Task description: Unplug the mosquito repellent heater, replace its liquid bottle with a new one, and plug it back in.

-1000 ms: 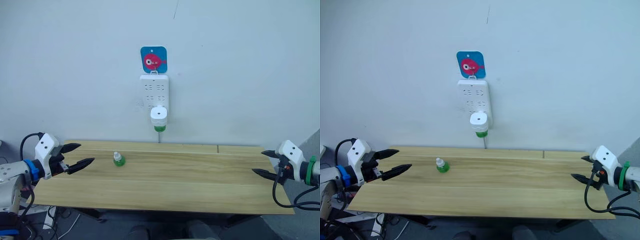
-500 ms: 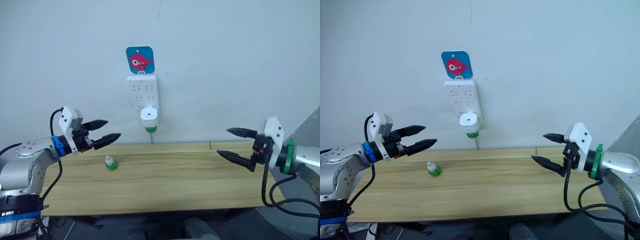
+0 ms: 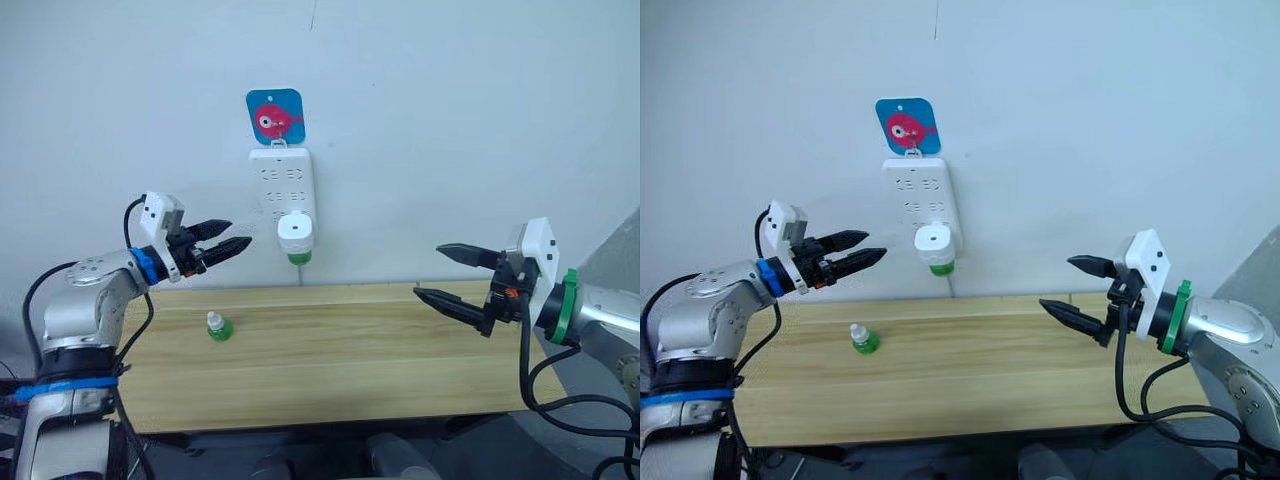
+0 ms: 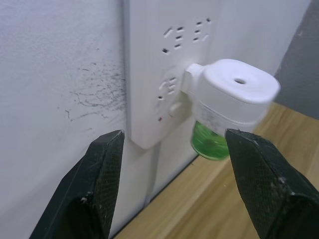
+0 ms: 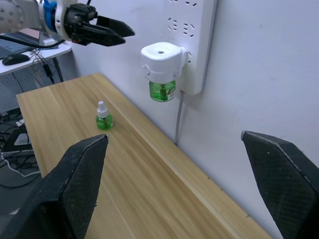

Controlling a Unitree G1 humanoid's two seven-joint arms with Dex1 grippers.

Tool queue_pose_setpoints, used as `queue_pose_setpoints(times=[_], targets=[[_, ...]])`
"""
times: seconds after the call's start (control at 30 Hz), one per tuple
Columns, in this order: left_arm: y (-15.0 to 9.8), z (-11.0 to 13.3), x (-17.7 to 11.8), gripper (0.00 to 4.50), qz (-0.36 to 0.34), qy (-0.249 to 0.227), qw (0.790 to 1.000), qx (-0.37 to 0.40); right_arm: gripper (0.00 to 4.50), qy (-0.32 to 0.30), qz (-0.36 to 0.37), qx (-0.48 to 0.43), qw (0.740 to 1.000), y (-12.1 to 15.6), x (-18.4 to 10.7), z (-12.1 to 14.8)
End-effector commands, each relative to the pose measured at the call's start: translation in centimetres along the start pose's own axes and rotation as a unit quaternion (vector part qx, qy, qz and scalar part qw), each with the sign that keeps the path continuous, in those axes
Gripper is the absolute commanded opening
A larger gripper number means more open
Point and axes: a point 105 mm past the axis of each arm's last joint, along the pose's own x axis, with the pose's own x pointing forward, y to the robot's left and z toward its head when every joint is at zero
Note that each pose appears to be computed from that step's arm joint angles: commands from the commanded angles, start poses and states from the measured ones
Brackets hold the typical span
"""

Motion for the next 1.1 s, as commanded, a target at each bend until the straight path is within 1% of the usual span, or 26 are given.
queue_pose_setpoints(times=[0.03,0.3,0.5,0.77,0.9,0.93,0.97,1.1], targets=[[0.4,0.8,0.9,3.33,-0.008,-0.008,1.000,0.024,4.50,-0.018,0.000,-0.018,1.000,0.5,0.0,1.2],[1.4,1.3,2.6,3.33,-0.024,-0.005,0.999,0.034,4.50,-0.019,-0.008,-0.018,1.000,0.5,0.0,1.4],[1.5,1.5,4.2,3.33,-0.035,-0.009,0.998,0.044,4.50,-0.019,-0.008,-0.019,1.000,0.6,0.1,1.7],[1.0,1.8,5.6,3.33,-0.064,-0.008,0.997,0.052,4.50,-0.016,-0.009,-0.020,1.000,0.8,0.1,2.0],[0.1,2.5,6.1,3.33,-0.103,-0.012,0.993,0.054,4.50,-0.013,-0.009,-0.020,1.000,0.8,-0.1,2.0],[-0.1,2.8,6.2,2.97,-0.111,-0.014,0.992,0.055,4.50,-0.012,-0.008,-0.020,1.000,0.8,-0.1,2.0],[-0.2,2.9,6.2,2.77,-0.117,-0.016,0.991,0.055,4.50,-0.012,-0.007,-0.019,1.000,0.9,-0.1,2.0],[-0.5,3.3,6.2,1.55,-0.130,-0.018,0.990,0.056,4.50,-0.014,0.002,-0.015,1.000,1.2,0.1,1.9]])
